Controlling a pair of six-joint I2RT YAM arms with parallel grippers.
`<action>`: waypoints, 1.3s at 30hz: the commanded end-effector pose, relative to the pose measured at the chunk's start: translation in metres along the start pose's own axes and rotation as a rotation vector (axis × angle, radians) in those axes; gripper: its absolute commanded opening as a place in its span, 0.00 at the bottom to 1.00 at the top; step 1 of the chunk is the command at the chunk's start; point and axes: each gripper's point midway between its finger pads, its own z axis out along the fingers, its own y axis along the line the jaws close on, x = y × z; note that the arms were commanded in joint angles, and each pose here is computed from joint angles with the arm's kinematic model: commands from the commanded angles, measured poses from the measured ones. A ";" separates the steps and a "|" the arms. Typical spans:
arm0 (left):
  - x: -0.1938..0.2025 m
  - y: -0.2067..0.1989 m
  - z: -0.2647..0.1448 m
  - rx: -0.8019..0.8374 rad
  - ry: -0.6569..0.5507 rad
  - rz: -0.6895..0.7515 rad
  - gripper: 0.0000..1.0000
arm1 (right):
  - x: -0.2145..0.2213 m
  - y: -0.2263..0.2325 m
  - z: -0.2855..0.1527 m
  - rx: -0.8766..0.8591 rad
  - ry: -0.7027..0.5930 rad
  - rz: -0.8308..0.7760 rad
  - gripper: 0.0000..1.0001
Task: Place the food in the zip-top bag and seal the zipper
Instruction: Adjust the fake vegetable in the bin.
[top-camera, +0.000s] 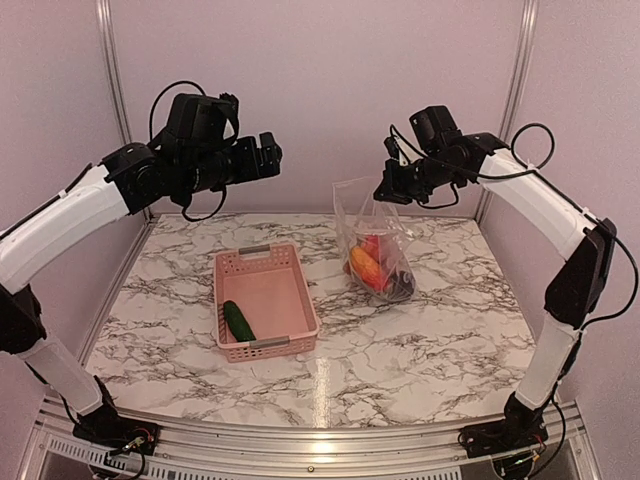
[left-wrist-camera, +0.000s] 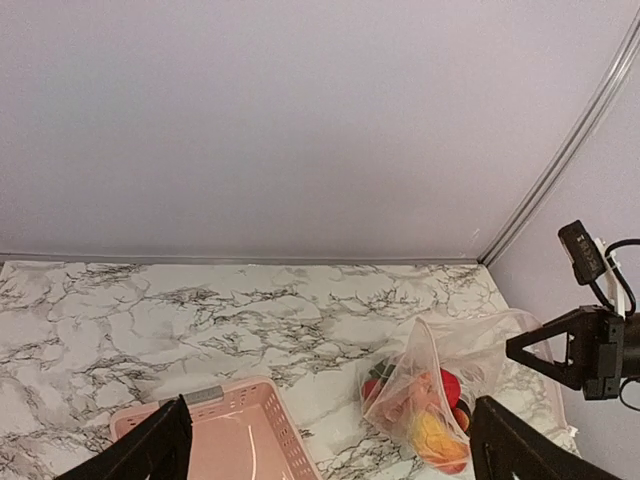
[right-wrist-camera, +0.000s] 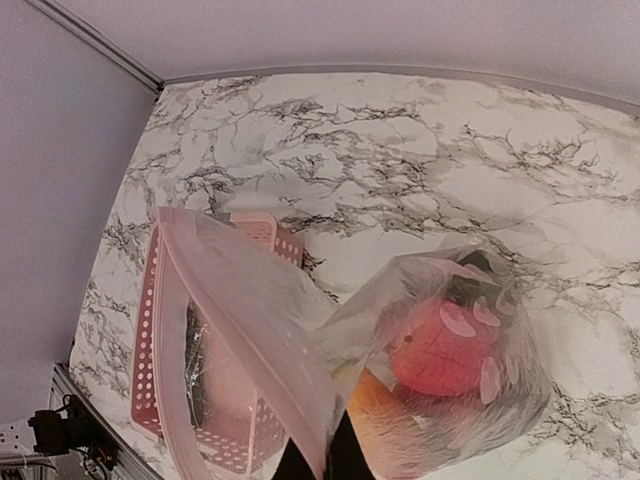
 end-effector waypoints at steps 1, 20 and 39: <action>0.017 0.062 0.001 -0.182 -0.059 -0.097 0.99 | -0.012 0.017 -0.006 -0.050 -0.038 -0.019 0.00; 0.213 0.109 -0.010 -0.324 0.549 -0.286 0.64 | -0.010 0.020 -0.005 -0.063 -0.028 -0.035 0.00; 0.276 0.112 0.017 -0.388 0.745 -0.270 0.68 | -0.007 0.023 -0.005 -0.073 -0.017 -0.037 0.00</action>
